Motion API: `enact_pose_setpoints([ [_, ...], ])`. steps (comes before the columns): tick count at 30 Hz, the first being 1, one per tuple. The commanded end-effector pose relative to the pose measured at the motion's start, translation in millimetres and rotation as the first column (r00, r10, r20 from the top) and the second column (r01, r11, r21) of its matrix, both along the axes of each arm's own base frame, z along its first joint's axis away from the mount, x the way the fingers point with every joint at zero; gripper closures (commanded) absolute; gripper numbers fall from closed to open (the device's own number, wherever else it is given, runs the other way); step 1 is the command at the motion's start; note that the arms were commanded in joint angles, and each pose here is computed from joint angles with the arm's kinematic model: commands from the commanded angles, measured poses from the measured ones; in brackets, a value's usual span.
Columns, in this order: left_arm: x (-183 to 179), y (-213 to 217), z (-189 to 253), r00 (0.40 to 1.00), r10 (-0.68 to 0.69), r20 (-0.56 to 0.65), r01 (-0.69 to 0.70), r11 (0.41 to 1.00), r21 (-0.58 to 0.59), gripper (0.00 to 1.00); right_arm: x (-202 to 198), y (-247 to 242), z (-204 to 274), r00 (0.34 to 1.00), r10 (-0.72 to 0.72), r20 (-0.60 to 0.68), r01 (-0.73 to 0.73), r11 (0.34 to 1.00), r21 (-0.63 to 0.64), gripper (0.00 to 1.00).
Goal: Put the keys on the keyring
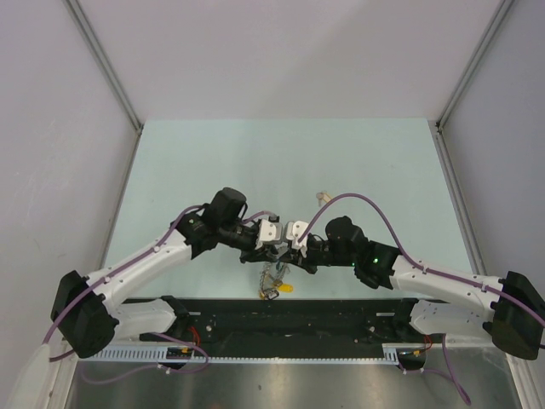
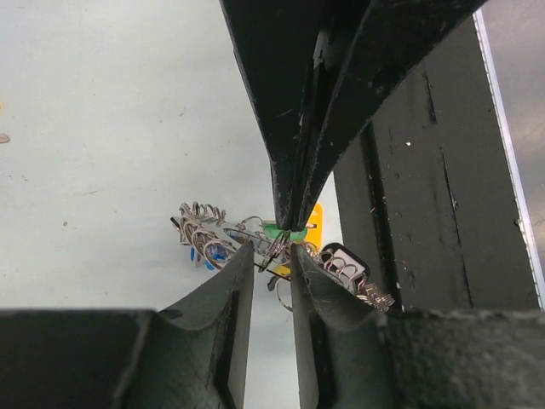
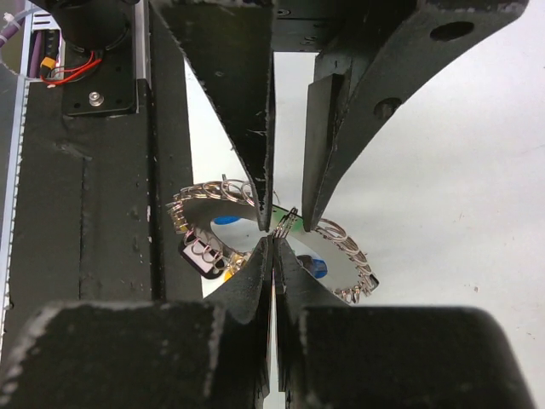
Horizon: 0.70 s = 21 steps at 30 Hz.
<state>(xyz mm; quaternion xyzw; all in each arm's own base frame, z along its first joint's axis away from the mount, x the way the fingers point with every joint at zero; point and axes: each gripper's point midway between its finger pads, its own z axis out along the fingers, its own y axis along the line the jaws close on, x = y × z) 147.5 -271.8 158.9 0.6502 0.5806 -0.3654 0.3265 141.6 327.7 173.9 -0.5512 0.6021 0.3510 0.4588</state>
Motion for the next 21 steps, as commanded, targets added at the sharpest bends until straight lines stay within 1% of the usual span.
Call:
enact_pose_setpoints([
  [1,-4.0,-9.7,19.0,0.997,-0.074,0.037,0.076,0.995,-0.061,0.74,0.7,7.5,23.3,0.999,0.024,0.032,-0.025,0.999,0.047,1.0],
  [3,-4.9,-9.7,17.5,0.997,-0.076,0.032,0.078,0.995,-0.058,0.78,0.8,7.1,24.0,0.999,0.022,0.034,-0.024,0.999,0.048,1.0],
  [5,-4.5,-8.6,16.0,0.997,-0.072,0.028,0.073,0.996,-0.051,0.85,1.5,6.2,23.4,0.999,0.018,0.033,-0.02,0.999,0.045,1.0],
  [6,-5.4,-8.4,15.6,0.997,-0.073,0.027,0.075,0.996,-0.05,0.88,1.1,6.2,23.1,0.999,0.018,0.032,-0.02,0.999,0.043,1.0],
  [7,-5.5,-8.1,15.3,0.997,-0.072,0.026,0.073,0.996,-0.049,0.95,1.0,5.4,22.7,0.999,0.017,0.033,-0.019,0.999,0.042,1.0],
  [8,-5.7,-7.7,15.5,0.997,-0.071,0.028,0.072,0.996,-0.049,0.99,1.2,5.2,24.1,0.999,0.016,0.035,-0.017,0.999,0.044,1.0],
  [13,-6.1,-2.9,19.3,0.999,-0.04,0.033,0.042,0.998,-0.053,1.0,2.1,0.9,24.1,0.999,-0.001,0.037,0.0,0.999,0.036,1.0],
  [15,-2.2,-1.1,20.6,0.999,-0.009,0.041,0.012,0.997,-0.075,1.0,2.6,-0.6,25.2,0.999,-0.011,0.039,0.009,0.999,0.035,1.0],
  [16,-0.1,-1.6,29.5,0.999,0.015,0.052,-0.009,0.994,-0.109,1.0,2.4,-0.9,24.5,0.999,-0.012,0.038,0.011,0.999,0.031,1.0],
  [19,4.3,1.3,39.8,0.997,0.074,0.038,-0.067,0.985,-0.162,1.0,1.0,-0.3,21.9,0.999,-0.011,0.043,0.01,1.0,0.021,1.0],
  [20,7.7,2.2,42.7,0.995,0.097,0.031,-0.09,0.98,-0.176,1.0,1.0,0.1,20.0,0.999,-0.011,0.042,0.01,1.0,0.015,1.0],
  [21,9.4,3.0,46.0,0.99,0.138,-0.009,-0.137,0.972,-0.189,1.0,-1.5,1.1,18.7,0.999,-0.004,0.043,0.004,1.0,0.012,1.0],
])
